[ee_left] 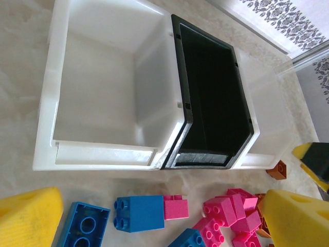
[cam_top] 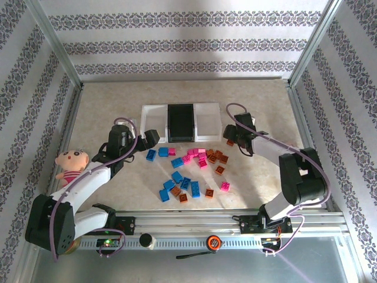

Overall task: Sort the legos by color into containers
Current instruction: Pick up the lego from the middle-right of the table.

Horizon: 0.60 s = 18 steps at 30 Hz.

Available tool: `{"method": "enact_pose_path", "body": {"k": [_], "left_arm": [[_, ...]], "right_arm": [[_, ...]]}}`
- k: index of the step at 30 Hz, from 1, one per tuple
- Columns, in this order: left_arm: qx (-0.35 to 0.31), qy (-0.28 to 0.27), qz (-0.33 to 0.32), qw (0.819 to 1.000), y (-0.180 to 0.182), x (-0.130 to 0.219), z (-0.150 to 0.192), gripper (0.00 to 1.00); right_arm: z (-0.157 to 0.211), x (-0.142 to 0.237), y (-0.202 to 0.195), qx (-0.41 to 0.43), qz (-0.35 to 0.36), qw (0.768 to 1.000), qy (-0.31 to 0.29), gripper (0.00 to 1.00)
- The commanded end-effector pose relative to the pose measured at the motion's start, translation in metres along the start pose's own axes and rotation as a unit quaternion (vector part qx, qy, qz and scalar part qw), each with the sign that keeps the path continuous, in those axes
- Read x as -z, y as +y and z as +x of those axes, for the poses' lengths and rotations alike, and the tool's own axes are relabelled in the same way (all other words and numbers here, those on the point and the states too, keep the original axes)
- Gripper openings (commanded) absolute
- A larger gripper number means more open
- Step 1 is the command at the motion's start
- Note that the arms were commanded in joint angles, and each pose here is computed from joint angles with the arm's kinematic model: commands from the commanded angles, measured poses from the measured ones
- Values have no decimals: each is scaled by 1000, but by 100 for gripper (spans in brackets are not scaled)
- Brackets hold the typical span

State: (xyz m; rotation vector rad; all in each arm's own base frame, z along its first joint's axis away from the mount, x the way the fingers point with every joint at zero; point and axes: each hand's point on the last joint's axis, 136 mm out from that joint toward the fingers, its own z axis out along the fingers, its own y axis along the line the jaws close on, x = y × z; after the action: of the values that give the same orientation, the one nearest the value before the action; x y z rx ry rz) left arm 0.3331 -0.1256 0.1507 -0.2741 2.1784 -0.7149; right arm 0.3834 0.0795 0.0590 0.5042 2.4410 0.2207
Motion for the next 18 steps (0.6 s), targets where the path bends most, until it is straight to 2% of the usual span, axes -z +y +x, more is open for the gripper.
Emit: {"method": "enact_pose_path", "body": {"k": [1, 5, 10, 16, 18], "left_arm": [[-3, -22, 13, 1000, -5, 7, -8, 100], [-5, -25, 11, 1000, -4, 9, -8, 100], [-5, -27, 4, 1000, -1, 10, -8, 100], [-2, -32, -1, 999, 1, 10, -8, 100], [1, -32, -1, 999, 2, 10, -7, 100]], "right_arm": [[0, -7, -1, -14, 6, 1000, -5, 73], [6, -16, 2, -2, 13, 1000, 9, 73], [18, -25, -7, -2, 30, 999, 27, 67], [22, -24, -5, 9, 25, 999, 36, 50], [25, -22, -5, 10, 20, 999, 40, 48]]}}
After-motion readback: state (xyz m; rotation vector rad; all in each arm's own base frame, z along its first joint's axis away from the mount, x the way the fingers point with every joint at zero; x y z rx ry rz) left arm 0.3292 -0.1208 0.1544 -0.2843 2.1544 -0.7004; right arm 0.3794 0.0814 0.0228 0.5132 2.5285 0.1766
